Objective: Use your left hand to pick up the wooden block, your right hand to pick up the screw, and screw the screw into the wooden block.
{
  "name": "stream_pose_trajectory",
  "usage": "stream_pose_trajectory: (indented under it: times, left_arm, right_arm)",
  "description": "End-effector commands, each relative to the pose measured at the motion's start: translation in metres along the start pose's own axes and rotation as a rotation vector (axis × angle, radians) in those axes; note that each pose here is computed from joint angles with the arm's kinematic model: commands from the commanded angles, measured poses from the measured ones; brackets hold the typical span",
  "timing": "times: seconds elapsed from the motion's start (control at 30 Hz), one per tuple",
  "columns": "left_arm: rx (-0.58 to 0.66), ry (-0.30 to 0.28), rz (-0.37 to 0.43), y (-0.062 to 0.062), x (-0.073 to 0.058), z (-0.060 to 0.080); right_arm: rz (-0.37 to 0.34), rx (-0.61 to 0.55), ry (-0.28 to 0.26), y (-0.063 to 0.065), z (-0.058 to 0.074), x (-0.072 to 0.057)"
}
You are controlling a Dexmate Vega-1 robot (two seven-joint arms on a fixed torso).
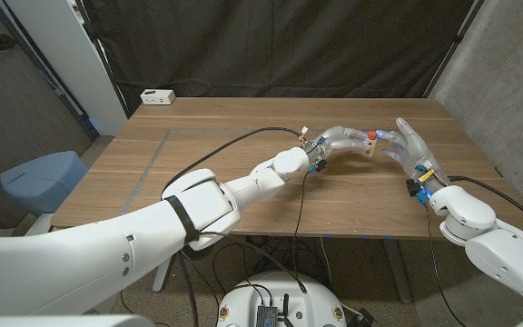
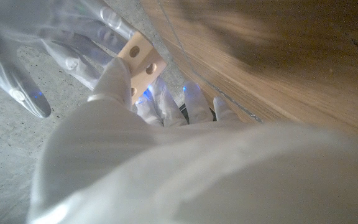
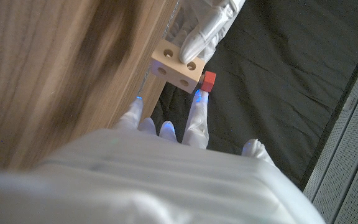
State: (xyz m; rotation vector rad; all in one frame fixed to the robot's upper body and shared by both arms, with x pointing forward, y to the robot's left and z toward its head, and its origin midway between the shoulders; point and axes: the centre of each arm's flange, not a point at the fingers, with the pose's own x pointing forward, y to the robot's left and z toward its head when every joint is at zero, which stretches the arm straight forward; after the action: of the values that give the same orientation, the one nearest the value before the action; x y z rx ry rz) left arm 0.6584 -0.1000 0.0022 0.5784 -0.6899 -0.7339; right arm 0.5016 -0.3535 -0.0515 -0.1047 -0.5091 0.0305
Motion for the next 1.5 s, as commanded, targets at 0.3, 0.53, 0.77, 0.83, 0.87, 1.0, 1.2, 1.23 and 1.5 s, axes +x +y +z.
stream_pose_trajectory:
  times: [0.3, 0.53, 0.77, 0.83, 0.87, 1.0, 1.2, 1.23, 1.5]
  left_arm:
    - [-0.015, 0.043, 0.001, 0.0028, 0.0034, -0.0035]
    - [-0.012, 0.044, 0.003, 0.004, 0.003, -0.004]
    - [-0.012, 0.046, 0.005, 0.0051, 0.0031, -0.0042]
    - [-0.012, 0.046, 0.006, 0.0053, 0.0031, -0.0042]
    - [-0.01, 0.046, 0.006, 0.0055, 0.003, -0.0042]
    - [-0.007, 0.047, 0.006, 0.0061, 0.0032, -0.0041]
    - [-0.002, 0.046, 0.004, 0.0069, 0.0034, -0.0034]
    - [-0.001, 0.045, 0.004, 0.0069, 0.0034, -0.0033]
    - [0.009, 0.035, 0.005, 0.0073, 0.0032, -0.0018]
  right_arm:
    - [0.001, 0.002, 0.011, 0.0024, -0.0004, -0.0003]
    - [0.023, 0.008, 0.008, 0.0037, -0.0006, 0.0021]
    - [0.034, 0.013, 0.004, 0.004, -0.0009, 0.0037]
    - [0.032, 0.013, 0.005, 0.0037, -0.0009, 0.0033]
    - [0.024, 0.013, 0.004, 0.0029, -0.0007, 0.0021]
    - [0.0, 0.01, 0.002, 0.0014, 0.0, -0.0002]
    - [-0.039, 0.012, -0.009, -0.0001, 0.0013, -0.0026]
    - [-0.042, 0.014, -0.012, -0.0004, 0.0014, -0.0029]
    - [-0.065, 0.007, -0.011, -0.0025, 0.0026, -0.0037]
